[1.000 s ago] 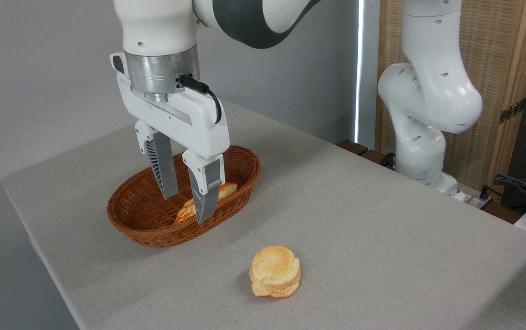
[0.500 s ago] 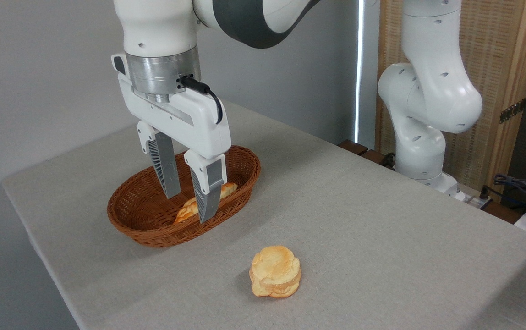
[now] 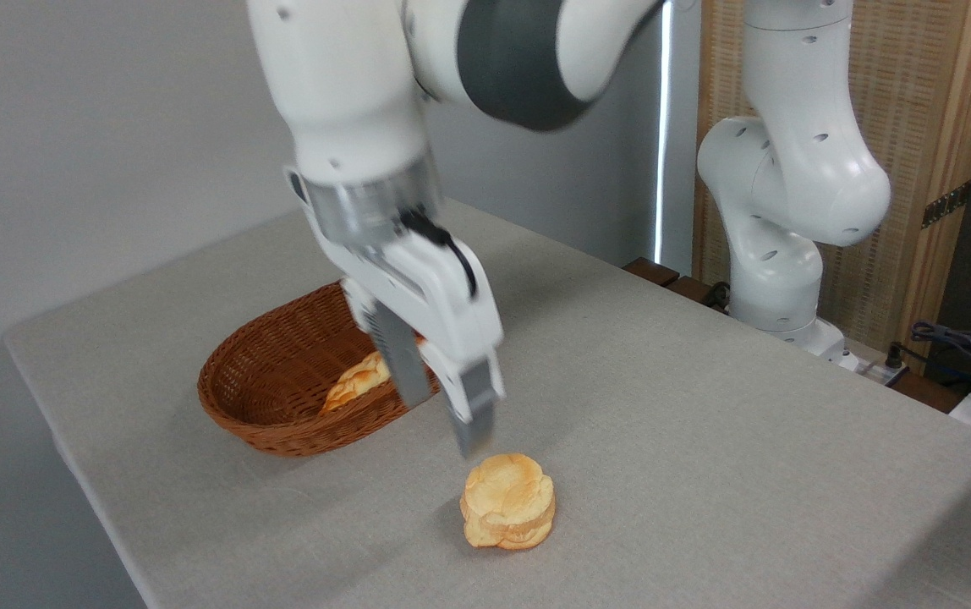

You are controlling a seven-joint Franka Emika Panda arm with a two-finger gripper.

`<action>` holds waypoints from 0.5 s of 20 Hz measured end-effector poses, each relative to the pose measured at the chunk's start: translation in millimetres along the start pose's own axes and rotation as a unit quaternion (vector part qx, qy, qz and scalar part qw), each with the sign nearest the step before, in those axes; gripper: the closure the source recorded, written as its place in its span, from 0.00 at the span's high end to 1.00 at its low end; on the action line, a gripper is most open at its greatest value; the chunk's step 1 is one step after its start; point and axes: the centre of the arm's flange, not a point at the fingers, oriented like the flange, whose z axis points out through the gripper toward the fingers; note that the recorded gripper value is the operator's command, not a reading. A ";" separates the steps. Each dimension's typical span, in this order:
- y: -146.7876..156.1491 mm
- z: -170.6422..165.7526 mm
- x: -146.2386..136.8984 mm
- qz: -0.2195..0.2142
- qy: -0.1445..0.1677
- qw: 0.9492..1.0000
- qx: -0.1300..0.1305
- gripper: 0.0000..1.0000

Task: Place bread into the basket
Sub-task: 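Move the gripper over the golden bun and lower it, then close the gripper on the golden bun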

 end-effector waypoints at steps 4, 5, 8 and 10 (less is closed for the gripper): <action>-3.2 26.6 -14.3 0.041 -0.016 0.999 -0.023 1.00; -2.0 32.8 -15.0 0.051 -0.019 0.998 -0.028 1.00; -0.4 42.0 -16.2 0.072 -0.024 0.996 -0.037 1.00; 0.3 47.4 -17.4 0.080 -0.027 0.996 -0.042 1.00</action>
